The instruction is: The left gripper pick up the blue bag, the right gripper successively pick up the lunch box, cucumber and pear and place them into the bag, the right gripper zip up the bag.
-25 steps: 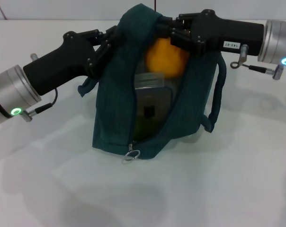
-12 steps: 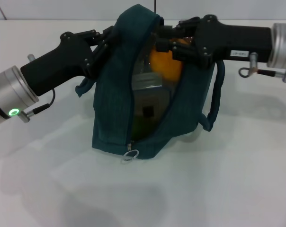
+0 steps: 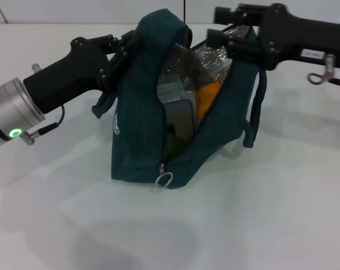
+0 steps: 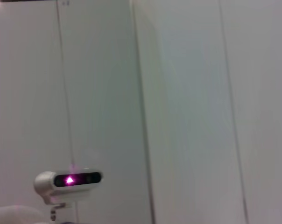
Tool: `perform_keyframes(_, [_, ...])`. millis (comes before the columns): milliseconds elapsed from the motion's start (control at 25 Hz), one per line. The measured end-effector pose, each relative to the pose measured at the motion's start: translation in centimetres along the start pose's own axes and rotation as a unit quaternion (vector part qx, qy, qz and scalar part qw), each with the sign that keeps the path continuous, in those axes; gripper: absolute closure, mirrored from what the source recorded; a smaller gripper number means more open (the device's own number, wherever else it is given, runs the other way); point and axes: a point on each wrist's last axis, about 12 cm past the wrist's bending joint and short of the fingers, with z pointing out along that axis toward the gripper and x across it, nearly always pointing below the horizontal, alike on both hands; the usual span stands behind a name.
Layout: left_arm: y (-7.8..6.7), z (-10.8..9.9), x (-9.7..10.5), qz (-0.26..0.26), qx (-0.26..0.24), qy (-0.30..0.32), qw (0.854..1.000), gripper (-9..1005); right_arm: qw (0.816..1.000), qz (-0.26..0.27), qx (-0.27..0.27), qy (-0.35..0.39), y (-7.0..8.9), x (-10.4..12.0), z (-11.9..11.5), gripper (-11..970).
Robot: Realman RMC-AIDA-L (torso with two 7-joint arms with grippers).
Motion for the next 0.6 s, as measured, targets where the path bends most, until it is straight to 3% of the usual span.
perform_keyframes(160, [0.0, -0.1, 0.0, 0.0, -0.002, 0.0, 1.0, 929, 1.0, 0.008, 0.015, 0.016, 0.2, 0.3, -2.0, 486])
perform_keyframes(320, [0.0, -0.1, 0.0, -0.001, -0.002, -0.001, 1.0, 929, 0.994, 0.026, -0.021, 0.1, 1.1, 0.9, -5.0, 482])
perform_keyframes(440, [0.0, -0.2, 0.0, 0.0, -0.003, -0.001, 1.0, 929, 0.985, 0.05, -0.04, 0.158, 1.5, 1.6, -6.3, 488])
perform_keyframes(600, [0.0, -0.2, 0.0, 0.0, -0.003, -0.001, 1.0, 929, 0.976, 0.087, -0.01, 0.197, 1.3, 3.8, -6.6, 496])
